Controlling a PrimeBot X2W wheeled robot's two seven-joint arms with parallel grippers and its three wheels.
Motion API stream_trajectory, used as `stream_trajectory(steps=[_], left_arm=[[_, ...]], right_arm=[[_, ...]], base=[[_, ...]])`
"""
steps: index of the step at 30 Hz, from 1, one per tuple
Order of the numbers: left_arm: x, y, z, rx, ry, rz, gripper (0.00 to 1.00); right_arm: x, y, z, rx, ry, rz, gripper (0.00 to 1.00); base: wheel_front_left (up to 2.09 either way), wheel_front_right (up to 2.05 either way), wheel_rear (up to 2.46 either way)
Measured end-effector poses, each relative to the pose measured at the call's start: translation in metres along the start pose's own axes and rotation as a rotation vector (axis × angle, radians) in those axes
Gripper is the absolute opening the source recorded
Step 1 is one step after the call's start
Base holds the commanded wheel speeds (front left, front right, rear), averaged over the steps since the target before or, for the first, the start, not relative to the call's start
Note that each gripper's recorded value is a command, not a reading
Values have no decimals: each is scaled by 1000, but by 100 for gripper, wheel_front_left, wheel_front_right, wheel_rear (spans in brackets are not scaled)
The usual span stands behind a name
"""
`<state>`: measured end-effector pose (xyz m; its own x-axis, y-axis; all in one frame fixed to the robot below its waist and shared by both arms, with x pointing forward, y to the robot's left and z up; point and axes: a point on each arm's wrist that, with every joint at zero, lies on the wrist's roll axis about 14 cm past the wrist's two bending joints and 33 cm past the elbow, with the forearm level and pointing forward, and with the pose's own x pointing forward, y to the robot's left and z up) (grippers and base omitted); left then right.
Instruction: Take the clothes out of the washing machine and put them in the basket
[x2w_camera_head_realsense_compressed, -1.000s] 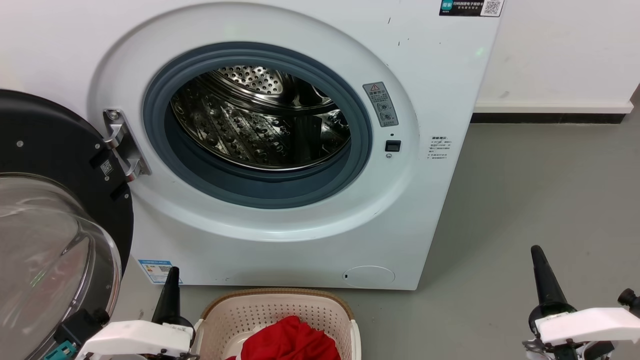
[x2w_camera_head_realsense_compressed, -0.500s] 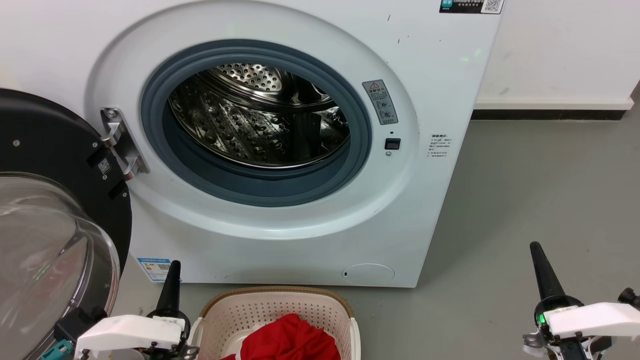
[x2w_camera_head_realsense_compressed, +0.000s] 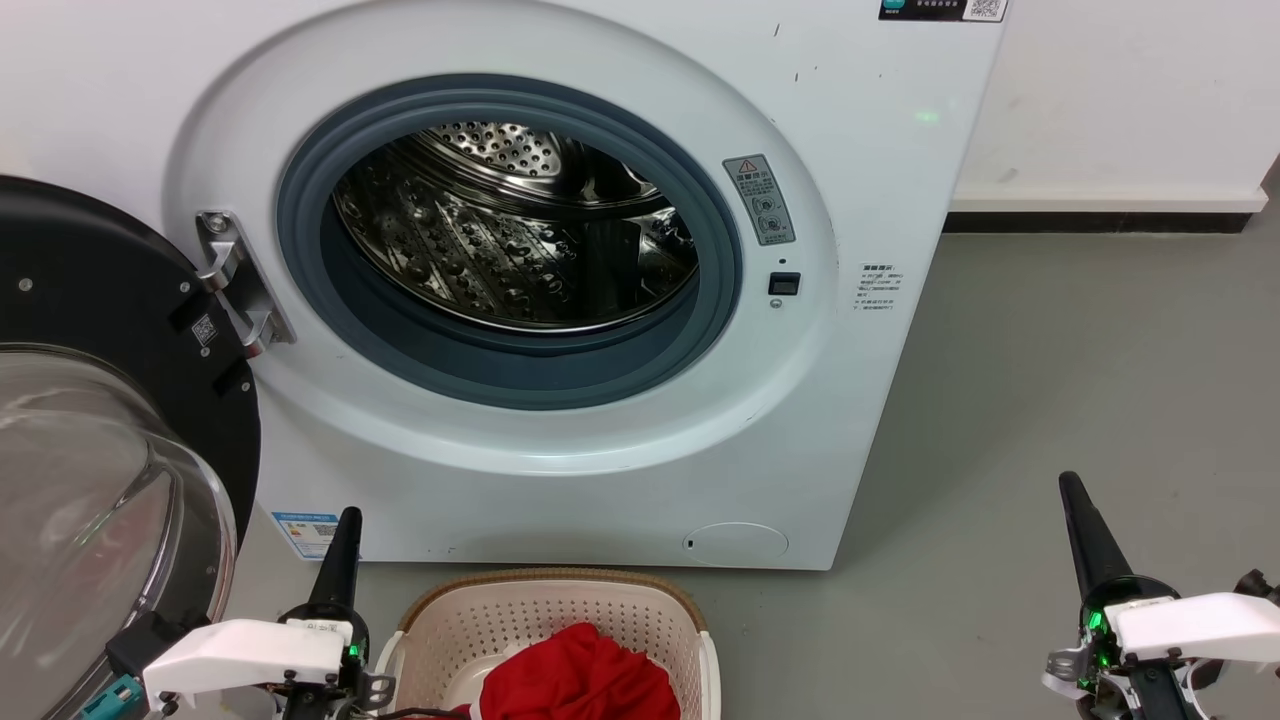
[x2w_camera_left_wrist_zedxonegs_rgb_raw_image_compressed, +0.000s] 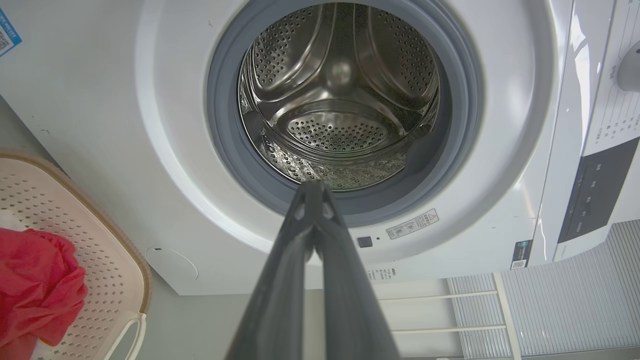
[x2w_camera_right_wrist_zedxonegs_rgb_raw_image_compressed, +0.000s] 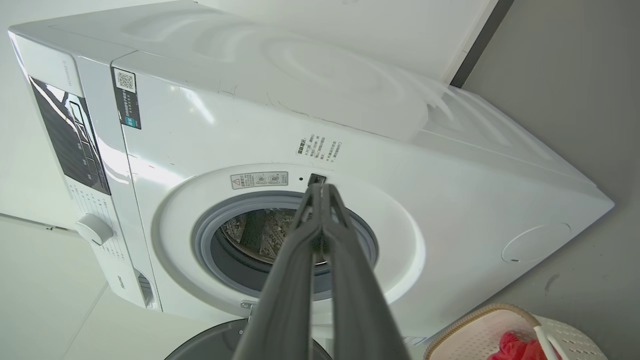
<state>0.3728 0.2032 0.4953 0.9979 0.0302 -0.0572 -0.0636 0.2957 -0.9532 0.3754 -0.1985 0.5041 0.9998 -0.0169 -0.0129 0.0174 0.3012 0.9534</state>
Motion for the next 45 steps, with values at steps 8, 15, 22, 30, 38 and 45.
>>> stream_trajectory(steps=[8,15,22,30,38,45], left_arm=[[4,-3,0,-82,8,-14,0],[6,-4,-1,-140,13,-19,0],[9,-7,-1,-194,16,-32,0],[11,-8,-1,-254,22,-38,0],[15,-11,-1,-302,24,-53,0],[15,-11,0,-303,24,-53,0]], right_arm=[[3,0,0,81,6,-1,0],[5,-1,0,141,8,-1,0],[8,0,0,196,13,1,0],[9,-1,1,258,16,1,0],[12,0,1,308,17,6,0],[12,0,2,309,16,7,0]], base=[[0,0,0],[0,0,0],[0,0,0],[0,0,0],[0,0,0],[0,0,0]])
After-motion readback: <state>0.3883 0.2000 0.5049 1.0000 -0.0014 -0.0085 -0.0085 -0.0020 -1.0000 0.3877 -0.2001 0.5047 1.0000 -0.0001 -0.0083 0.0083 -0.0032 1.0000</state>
